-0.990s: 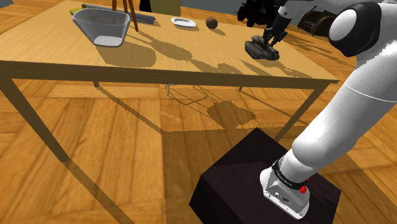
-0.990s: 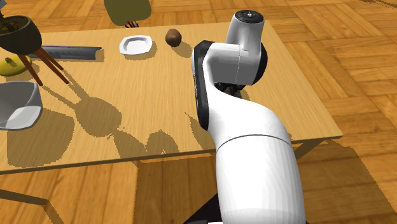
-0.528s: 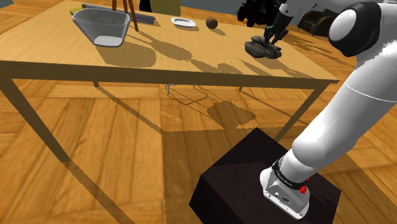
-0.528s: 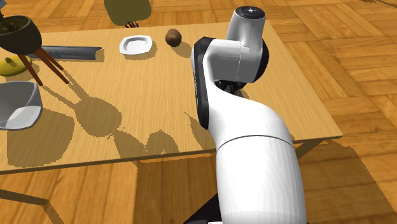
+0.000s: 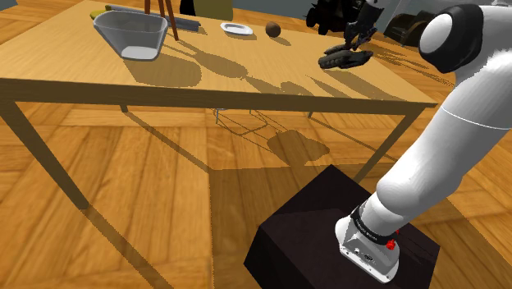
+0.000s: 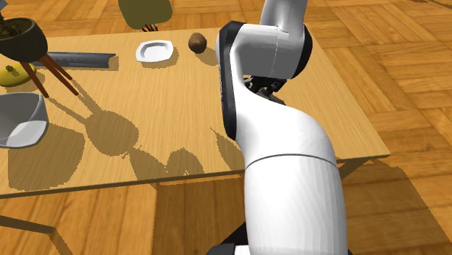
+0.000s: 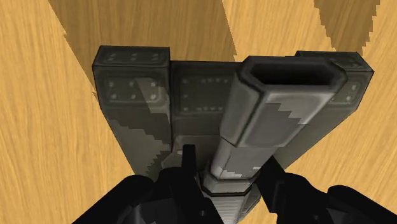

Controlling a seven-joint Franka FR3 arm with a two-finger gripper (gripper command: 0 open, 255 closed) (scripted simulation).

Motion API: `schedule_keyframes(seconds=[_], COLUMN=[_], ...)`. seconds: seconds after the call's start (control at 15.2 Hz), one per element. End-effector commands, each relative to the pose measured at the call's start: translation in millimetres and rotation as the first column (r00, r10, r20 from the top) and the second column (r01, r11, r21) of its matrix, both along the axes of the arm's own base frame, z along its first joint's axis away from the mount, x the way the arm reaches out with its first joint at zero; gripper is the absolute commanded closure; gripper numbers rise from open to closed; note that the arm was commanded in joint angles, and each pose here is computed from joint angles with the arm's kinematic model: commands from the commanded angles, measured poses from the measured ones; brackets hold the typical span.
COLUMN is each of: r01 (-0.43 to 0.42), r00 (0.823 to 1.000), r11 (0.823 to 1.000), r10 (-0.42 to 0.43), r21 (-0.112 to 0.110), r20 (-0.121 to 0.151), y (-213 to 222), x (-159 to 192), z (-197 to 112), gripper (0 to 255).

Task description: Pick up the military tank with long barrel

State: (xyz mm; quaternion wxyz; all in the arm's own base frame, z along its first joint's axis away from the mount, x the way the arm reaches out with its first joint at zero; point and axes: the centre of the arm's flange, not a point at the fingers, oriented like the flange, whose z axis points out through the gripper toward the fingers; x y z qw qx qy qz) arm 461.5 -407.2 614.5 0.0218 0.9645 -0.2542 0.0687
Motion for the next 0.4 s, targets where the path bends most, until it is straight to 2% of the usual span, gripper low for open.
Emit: schedule_keyframes(seconds=[0.0,0.33], r01=[0.000,0.000], r00=[1.000,1.000], r11=[1.000,1.000], r10=[0.000,0.000], r21=[-0.001,-0.001], r20=[0.001,0.001], y=[-0.2,-0.2], x=[-1.8,-1.8], z=[10.7,27.3], gripper=[255,255])
